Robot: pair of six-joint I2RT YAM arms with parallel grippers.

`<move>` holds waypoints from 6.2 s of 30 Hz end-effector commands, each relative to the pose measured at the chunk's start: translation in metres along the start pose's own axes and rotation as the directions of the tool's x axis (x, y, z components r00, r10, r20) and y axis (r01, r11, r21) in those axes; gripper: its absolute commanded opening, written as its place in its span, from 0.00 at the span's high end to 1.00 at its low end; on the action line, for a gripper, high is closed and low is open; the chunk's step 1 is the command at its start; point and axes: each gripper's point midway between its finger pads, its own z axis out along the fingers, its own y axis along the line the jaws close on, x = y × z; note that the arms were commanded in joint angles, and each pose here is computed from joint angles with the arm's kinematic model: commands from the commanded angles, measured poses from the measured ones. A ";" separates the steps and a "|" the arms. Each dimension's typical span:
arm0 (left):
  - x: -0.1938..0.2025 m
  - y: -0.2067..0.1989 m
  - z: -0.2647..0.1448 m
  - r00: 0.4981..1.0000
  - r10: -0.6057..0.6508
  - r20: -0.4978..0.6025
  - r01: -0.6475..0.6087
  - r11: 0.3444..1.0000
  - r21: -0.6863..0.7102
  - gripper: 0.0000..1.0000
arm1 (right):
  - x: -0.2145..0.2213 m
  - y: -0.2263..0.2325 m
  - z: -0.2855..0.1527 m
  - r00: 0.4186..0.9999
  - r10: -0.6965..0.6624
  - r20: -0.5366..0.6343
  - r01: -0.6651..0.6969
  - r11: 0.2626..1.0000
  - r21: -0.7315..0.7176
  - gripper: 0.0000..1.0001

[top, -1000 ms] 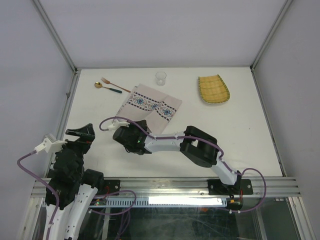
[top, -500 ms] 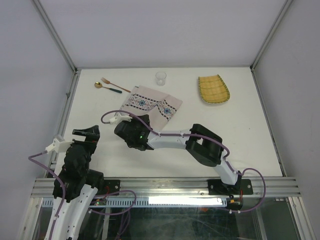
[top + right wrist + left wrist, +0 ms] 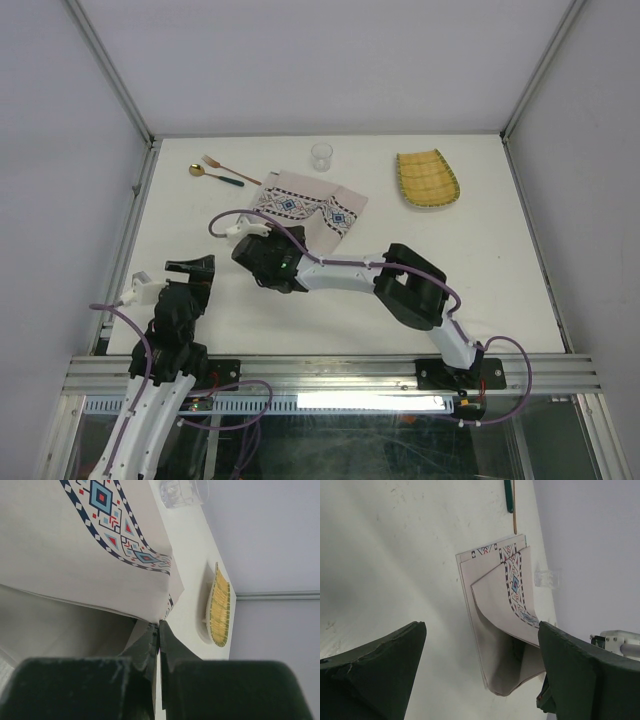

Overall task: Set the dinner table for one person
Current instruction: Flatten out the napkin at the center of the board.

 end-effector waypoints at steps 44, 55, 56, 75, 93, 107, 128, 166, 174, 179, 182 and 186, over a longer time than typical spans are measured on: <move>0.033 -0.088 0.052 0.998 -0.059 -0.031 0.067 0.876 0.477 0.01 | 0.041 -0.066 -0.061 0.942 0.291 -0.169 -0.288 0.957 0.043 1.00; 0.051 -0.103 0.069 0.997 -0.006 -0.071 0.042 0.858 0.512 0.01 | 0.066 -0.065 -0.076 0.920 0.325 -0.218 -0.318 0.946 0.066 1.00; 0.053 -0.103 0.071 0.997 -0.002 -0.076 0.041 0.857 0.513 0.01 | 0.068 -0.065 -0.078 0.919 0.325 -0.223 -0.318 0.946 0.068 1.00; 0.083 -0.130 0.095 0.992 0.059 -0.115 0.030 0.761 0.649 0.01 | 0.096 -0.071 -0.095 0.896 0.353 -0.270 -0.335 0.935 0.112 1.00; 0.116 -0.088 0.142 0.970 0.122 -0.212 -0.024 0.910 0.414 0.01 | 0.104 -0.063 -0.101 0.884 0.367 -0.289 -0.347 0.930 0.119 1.00; 0.124 -0.075 0.142 0.979 0.078 -0.191 0.019 0.889 0.458 0.01 | 0.106 -0.058 -0.106 0.880 0.376 -0.292 -0.358 0.927 0.113 1.00; 0.121 -0.045 0.142 0.984 0.086 -0.159 -0.016 0.917 0.398 0.01 | 0.162 -0.064 -0.130 0.771 0.500 -0.394 -0.478 0.863 0.161 0.77; 0.070 -0.092 0.089 0.998 0.052 -0.034 -0.027 0.853 0.521 0.01 | 0.037 -0.025 -0.120 0.886 0.444 -0.135 -0.455 0.889 -0.058 0.01; 0.016 -0.117 0.057 0.987 0.073 0.142 -0.133 0.867 0.481 0.01 | 0.005 0.000 -0.100 0.888 0.447 -0.106 -0.459 0.874 -0.160 0.01; -0.024 -0.131 0.025 0.960 0.078 0.268 -0.200 0.862 0.466 0.01 | -0.012 0.023 -0.079 0.902 0.418 -0.111 -0.432 0.881 -0.192 0.02; -0.036 -0.127 0.019 0.945 0.104 0.311 -0.236 0.875 0.423 0.01 | -0.018 0.040 -0.067 0.903 0.409 -0.132 -0.429 0.877 -0.219 0.04; -0.040 -0.118 0.020 0.936 0.146 0.320 -0.262 0.895 0.360 0.01 | -0.020 0.056 -0.062 0.904 0.397 -0.159 -0.425 0.878 -0.220 0.05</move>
